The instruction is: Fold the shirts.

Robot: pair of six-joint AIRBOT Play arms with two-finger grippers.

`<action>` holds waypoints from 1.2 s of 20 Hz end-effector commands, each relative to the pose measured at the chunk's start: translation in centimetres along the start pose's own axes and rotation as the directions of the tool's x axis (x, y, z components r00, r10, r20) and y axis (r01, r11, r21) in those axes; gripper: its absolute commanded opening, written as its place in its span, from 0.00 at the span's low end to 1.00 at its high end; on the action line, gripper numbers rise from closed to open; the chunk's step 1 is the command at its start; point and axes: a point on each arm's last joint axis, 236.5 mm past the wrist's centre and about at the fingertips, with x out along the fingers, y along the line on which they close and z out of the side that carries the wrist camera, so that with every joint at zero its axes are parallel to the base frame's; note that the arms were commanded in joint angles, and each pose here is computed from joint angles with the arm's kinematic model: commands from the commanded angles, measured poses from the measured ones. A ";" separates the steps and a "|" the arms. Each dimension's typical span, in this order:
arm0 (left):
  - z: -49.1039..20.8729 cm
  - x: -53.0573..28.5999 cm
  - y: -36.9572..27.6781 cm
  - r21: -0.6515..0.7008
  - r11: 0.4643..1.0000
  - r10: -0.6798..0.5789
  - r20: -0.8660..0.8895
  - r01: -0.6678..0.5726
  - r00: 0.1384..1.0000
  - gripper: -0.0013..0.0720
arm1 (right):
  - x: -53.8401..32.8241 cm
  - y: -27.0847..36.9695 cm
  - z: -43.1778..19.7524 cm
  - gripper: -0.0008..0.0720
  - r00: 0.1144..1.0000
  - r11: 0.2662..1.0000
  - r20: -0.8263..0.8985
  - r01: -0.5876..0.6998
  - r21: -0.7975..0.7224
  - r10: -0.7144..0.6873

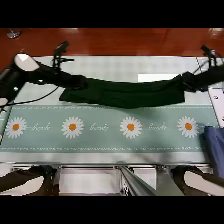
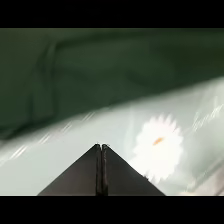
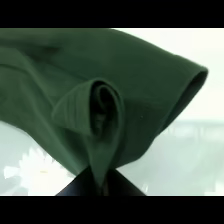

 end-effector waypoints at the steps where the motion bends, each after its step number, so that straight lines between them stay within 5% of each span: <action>1: 3.1 3.6 -5.5 0.074 0.997 -0.019 0.142 0.009 0.990 0.05 | -5.0 1.9 -4.8 0.05 0.985 0.999 0.170 0.012 0.040 -0.019; 5: 0.5 11.7 -8.9 0.096 0.995 0.002 -0.025 0.000 1.000 0.05 | -9.7 4.7 -6.8 0.05 0.953 1.000 0.304 -0.016 0.013 0.011; 9: -4.1 19.9 -15.9 0.043 0.988 -0.142 -0.151 0.150 0.978 0.05 | -9.9 5.2 -7.7 0.05 0.957 1.000 0.288 -0.024 0.006 0.021; 16: -14.3 25.6 -22.5 -0.057 0.972 -0.235 -0.325 0.229 0.916 0.05 | -10.4 6.4 -6.6 0.08 0.939 0.997 0.336 -0.076 -0.004 0.073; 20: -7.7 23.0 -23.7 -0.064 0.956 -0.292 -0.212 0.285 0.932 0.05 | -10.4 6.4 -6.6 0.08 0.939 0.997 0.335 -0.075 -0.008 0.073; 24: 4.8 14.8 -16.7 -0.132 0.954 -0.274 -0.010 0.271 0.962 0.05 | -9.9 8.5 -6.3 0.05 0.935 0.984 0.309 -0.156 -0.086 0.176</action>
